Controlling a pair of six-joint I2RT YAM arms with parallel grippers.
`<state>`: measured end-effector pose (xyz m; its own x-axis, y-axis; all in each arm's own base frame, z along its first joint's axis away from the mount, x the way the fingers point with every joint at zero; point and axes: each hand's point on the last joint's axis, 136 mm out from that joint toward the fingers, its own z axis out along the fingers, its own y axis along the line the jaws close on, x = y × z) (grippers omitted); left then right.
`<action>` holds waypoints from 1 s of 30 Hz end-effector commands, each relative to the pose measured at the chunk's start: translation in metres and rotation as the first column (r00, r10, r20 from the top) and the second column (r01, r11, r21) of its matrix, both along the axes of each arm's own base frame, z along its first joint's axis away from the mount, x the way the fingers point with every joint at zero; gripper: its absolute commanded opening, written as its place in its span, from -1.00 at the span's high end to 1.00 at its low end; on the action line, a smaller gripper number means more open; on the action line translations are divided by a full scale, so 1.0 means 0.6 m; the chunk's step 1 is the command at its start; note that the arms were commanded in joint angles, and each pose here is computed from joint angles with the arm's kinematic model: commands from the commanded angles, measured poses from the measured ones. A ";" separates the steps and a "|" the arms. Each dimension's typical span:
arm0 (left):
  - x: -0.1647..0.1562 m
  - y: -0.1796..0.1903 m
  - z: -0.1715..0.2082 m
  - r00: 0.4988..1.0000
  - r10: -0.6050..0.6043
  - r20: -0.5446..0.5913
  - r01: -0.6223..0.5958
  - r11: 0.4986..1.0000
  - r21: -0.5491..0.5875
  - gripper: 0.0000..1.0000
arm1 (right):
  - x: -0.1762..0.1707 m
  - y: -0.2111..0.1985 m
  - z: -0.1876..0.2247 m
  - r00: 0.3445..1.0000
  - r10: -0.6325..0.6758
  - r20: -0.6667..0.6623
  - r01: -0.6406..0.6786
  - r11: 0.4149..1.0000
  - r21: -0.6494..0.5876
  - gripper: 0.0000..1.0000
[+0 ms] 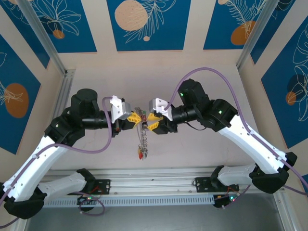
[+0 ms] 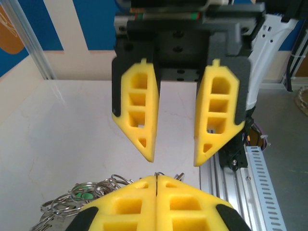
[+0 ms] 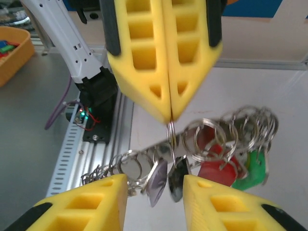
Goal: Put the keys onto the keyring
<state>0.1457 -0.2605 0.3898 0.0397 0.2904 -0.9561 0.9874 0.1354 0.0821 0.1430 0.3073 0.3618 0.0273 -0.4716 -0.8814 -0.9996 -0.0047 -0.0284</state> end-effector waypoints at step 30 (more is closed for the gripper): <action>-0.030 -0.005 0.064 0.994 -0.080 0.068 0.090 0.984 -0.156 1.00 | -0.008 0.013 0.035 0.972 0.114 -0.206 -0.082 0.984 0.161 0.61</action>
<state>0.1379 -0.2630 0.4050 0.0528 0.2060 -0.9771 0.9913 0.1074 0.0762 0.1397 0.3178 0.3771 -0.1194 -0.3419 -0.9321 -0.9784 -0.1192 0.1690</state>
